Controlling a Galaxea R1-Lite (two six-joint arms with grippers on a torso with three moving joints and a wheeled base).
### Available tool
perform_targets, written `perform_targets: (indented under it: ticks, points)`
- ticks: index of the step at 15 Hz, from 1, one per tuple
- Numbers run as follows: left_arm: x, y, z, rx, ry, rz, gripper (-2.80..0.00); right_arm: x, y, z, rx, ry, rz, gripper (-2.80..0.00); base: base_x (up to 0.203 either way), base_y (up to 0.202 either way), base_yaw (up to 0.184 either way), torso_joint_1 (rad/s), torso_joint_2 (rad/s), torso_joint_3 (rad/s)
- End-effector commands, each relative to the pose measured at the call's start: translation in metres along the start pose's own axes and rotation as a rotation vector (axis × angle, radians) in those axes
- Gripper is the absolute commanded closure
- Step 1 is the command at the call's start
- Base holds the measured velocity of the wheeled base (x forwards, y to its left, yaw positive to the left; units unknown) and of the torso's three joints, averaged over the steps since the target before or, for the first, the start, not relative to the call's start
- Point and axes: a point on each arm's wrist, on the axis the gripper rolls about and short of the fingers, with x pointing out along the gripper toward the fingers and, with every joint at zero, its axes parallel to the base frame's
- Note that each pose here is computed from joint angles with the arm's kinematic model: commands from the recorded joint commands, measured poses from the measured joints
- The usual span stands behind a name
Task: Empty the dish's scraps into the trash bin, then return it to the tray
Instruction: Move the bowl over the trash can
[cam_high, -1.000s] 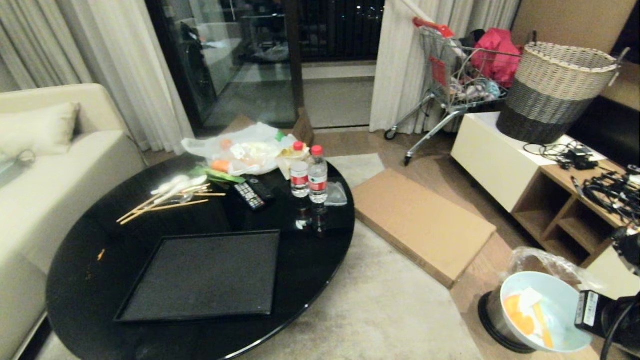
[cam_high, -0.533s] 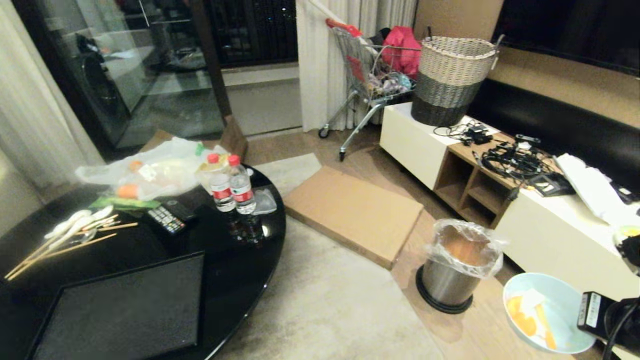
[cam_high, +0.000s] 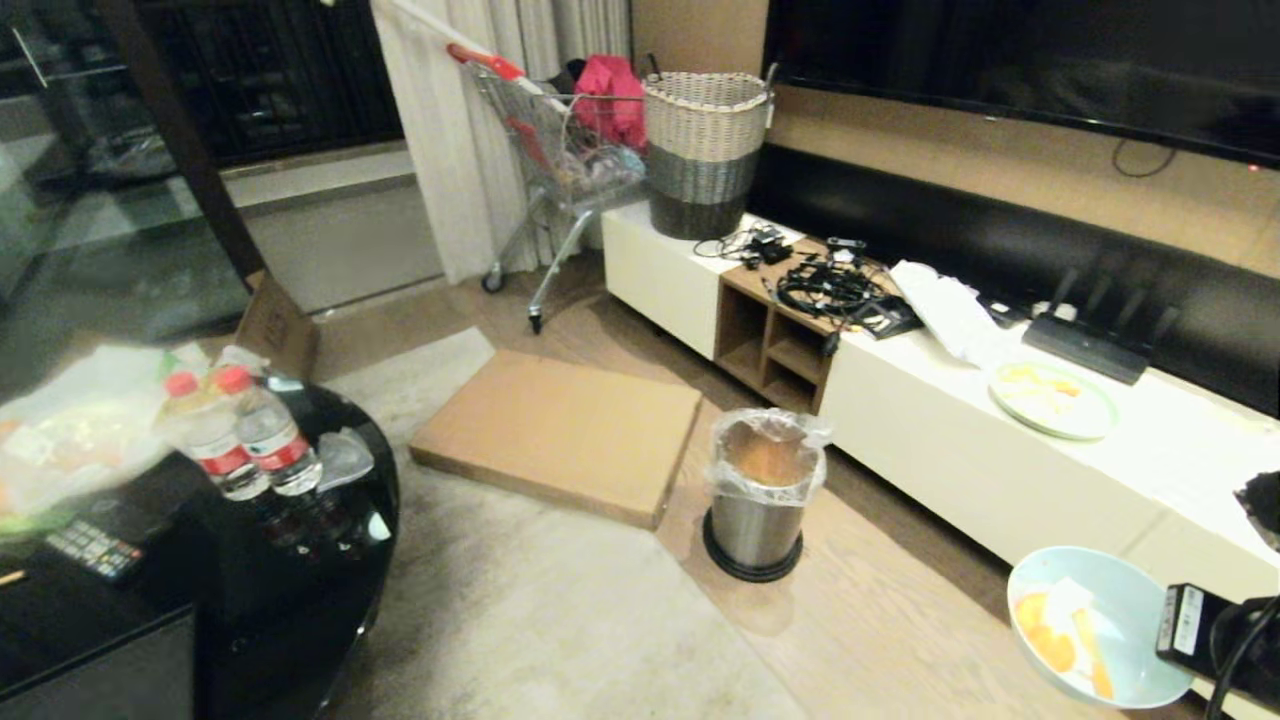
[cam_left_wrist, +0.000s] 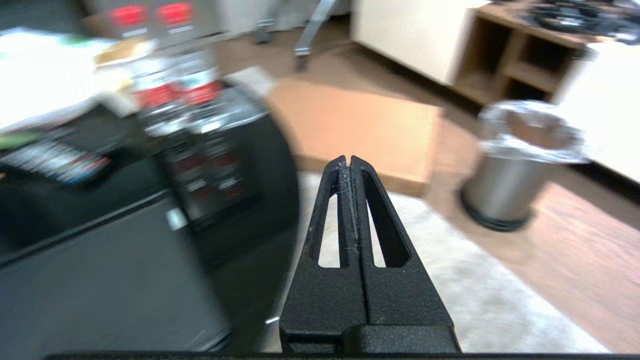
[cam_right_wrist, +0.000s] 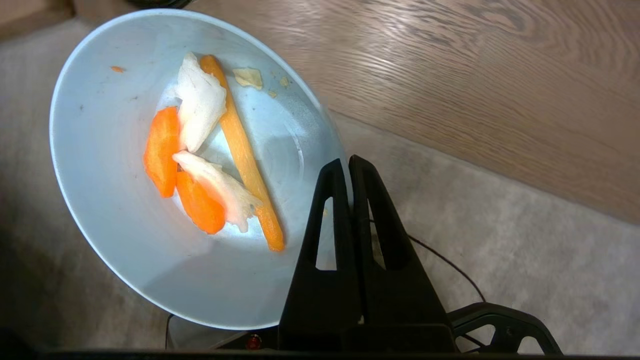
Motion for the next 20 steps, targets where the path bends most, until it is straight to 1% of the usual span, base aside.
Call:
perform_targets:
  ticks: [1,5,16,18,20]
  points:
    - [0.0000,0.0000,0.0000,-0.001,-0.001,0.000,0.00,0.0008,-0.0008,0.0011,0.010,-0.002,-0.006,0.00,0.002,0.008,-0.171,0.002,0.00,0.002]
    - [0.0000,0.0000,0.0000,-0.001,-0.001,0.000,0.00,0.0012,-0.0010,0.0010,0.009,0.000,-0.008,0.00,0.001,0.007,-0.120,0.002,0.00,0.002]
    - [0.0000,0.0000,0.0000,-0.001,-0.001,0.000,0.00,0.0065,0.0011,0.0007,-0.011,0.019,-0.016,0.00,0.000,0.000,0.000,0.000,0.00,0.000]
    - [0.0000,0.0000,0.0000,-0.001,-0.001,0.000,0.00,0.0069,0.0017,0.0009,-0.040,0.019,-0.015,0.00,0.000,0.000,0.000,0.000,0.00,0.000]
    - [0.0000,0.0000,0.0000,-0.001,-0.001,0.000,0.00,0.0070,0.0026,0.0021,-0.047,0.017,-0.014,0.00,0.000,0.000,0.000,0.000,0.00,0.000]
